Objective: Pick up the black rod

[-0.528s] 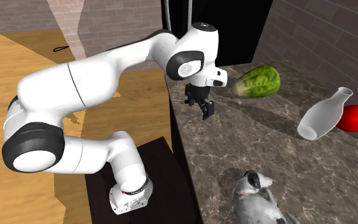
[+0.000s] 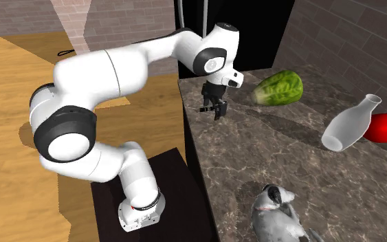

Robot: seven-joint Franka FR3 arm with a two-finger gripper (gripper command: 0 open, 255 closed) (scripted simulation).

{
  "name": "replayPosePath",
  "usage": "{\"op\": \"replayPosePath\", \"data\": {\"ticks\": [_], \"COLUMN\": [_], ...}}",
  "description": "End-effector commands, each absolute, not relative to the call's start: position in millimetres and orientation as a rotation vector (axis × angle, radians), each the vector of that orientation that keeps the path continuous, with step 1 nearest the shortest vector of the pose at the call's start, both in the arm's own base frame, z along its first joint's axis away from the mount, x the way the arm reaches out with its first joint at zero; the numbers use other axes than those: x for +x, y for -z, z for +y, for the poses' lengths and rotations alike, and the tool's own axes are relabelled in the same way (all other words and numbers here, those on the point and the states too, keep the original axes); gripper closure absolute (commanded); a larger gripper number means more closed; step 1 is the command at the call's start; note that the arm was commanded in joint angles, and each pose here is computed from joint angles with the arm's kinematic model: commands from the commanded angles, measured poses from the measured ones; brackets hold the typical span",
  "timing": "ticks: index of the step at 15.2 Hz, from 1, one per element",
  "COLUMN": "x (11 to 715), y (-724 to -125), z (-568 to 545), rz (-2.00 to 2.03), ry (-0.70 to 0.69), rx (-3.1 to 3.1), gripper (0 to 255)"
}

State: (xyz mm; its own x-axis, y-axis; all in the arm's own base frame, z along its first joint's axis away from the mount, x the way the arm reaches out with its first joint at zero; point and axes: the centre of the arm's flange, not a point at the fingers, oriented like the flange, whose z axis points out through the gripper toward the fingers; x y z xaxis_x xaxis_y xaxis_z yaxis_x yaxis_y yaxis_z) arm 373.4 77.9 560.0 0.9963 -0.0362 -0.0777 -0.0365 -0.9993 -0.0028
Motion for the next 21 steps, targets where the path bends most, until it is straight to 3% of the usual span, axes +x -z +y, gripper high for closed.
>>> {"op": "replayPosePath", "data": {"ticks": [1,9,18,19,21], "x": [393.8,466.4,466.3,466.6,466.8], "y": [-551.2,-507.8,-467.8,-467.3,-467.1], "z": [97.2,164.9,164.9,165.2,164.8], "rz": [0.139,0.422,0.422,0.422,0.422], "ry": [-0.180,-0.390,-0.390,-0.390,-0.390], "rx": [-3.123,-3.059,-3.059,-3.059,-3.059], "gripper": [0,0,0,255,255]}}
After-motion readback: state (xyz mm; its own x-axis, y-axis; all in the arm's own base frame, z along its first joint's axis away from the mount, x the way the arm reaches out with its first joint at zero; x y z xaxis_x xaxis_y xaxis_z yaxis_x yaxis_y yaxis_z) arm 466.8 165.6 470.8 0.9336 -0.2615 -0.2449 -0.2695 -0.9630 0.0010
